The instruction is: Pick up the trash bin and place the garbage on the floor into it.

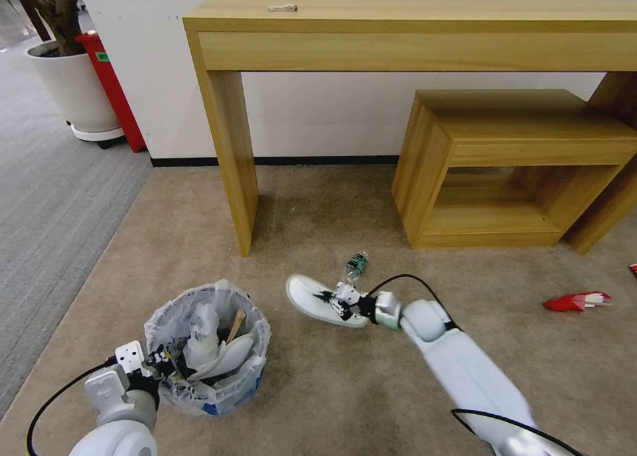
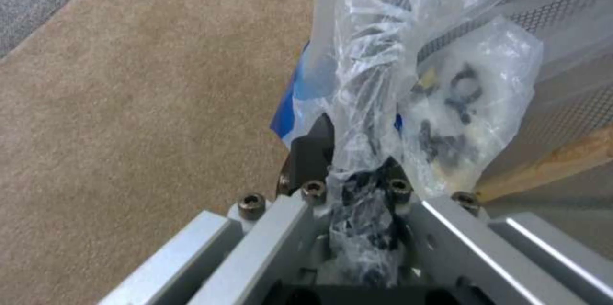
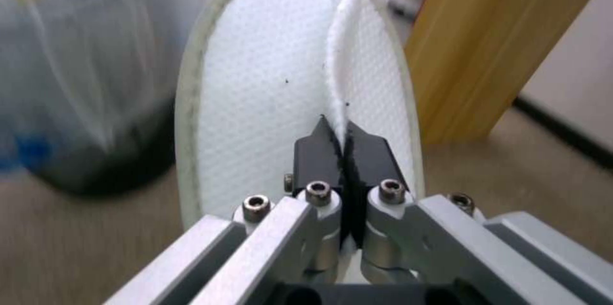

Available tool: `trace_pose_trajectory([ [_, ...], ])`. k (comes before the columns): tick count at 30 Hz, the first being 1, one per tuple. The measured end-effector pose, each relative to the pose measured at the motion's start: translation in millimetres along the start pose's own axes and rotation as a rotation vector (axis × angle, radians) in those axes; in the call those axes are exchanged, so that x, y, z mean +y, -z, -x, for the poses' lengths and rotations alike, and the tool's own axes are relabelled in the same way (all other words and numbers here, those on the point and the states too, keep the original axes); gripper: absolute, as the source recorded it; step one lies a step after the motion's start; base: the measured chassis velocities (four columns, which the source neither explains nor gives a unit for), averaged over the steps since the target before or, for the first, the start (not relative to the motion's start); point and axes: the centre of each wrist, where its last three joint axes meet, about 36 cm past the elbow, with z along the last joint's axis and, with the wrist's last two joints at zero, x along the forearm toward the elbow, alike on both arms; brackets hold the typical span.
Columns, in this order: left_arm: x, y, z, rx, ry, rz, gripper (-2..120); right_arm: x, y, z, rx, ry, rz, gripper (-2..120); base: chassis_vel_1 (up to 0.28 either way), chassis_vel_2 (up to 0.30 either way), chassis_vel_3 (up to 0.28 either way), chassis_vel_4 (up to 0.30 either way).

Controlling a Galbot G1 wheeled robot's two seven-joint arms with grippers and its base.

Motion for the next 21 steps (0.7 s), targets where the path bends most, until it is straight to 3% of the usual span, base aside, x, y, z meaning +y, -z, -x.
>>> trace_pose_trajectory([
  [3, -0.2, -1.2, -1, 0.003, 0.001, 0.004, 1, -2, 14, -11, -0.081, -0.015, 0.017, 0, 0.000, 0.000, 0.000, 0.000],
  [6, -3.5, -3.6, -3, 0.007, -0.006, 0.014, 1, 6, 37, -9, -0.329, 0.013, 0.114, 0, 0.000, 0.000, 0.000, 0.000],
  [7, -3.5, -3.6, -3, 0.007, -0.006, 0.014, 1, 6, 37, -9, -0.329, 0.013, 0.114, 0, 0.000, 0.000, 0.000, 0.000],
  [10, -9.2, -5.6, -6, 0.008, -0.024, 0.012, 1, 42, 49, 17, -0.477, 0.067, 0.221, 0, 0.000, 0.000, 0.000, 0.000],
  [11, -9.2, -5.6, -6, 0.008, -0.024, 0.012, 1, 42, 49, 17, -0.477, 0.067, 0.221, 0, 0.000, 0.000, 0.000, 0.000],
  [13, -14.7, -7.5, -9, 0.012, -0.038, 0.005, 1, 74, 59, 46, -0.543, 0.129, 0.271, 0, 0.000, 0.000, 0.000, 0.000],
  [14, -14.7, -7.5, -9, 0.012, -0.038, 0.005, 1, 74, 59, 46, -0.543, 0.129, 0.271, 0, 0.000, 0.000, 0.000, 0.000],
  [18, -19.1, -6.7, -15, 0.007, -0.056, -0.008, 1, 118, 71, 93, -0.575, 0.228, 0.321, 0, 0.000, 0.000, 0.000, 0.000],
  [21, -19.0, -4.7, -17, 0.002, -0.060, -0.014, 1, 131, 76, 109, -0.577, 0.256, 0.333, 0, 0.000, 0.000, 0.000, 0.000],
])
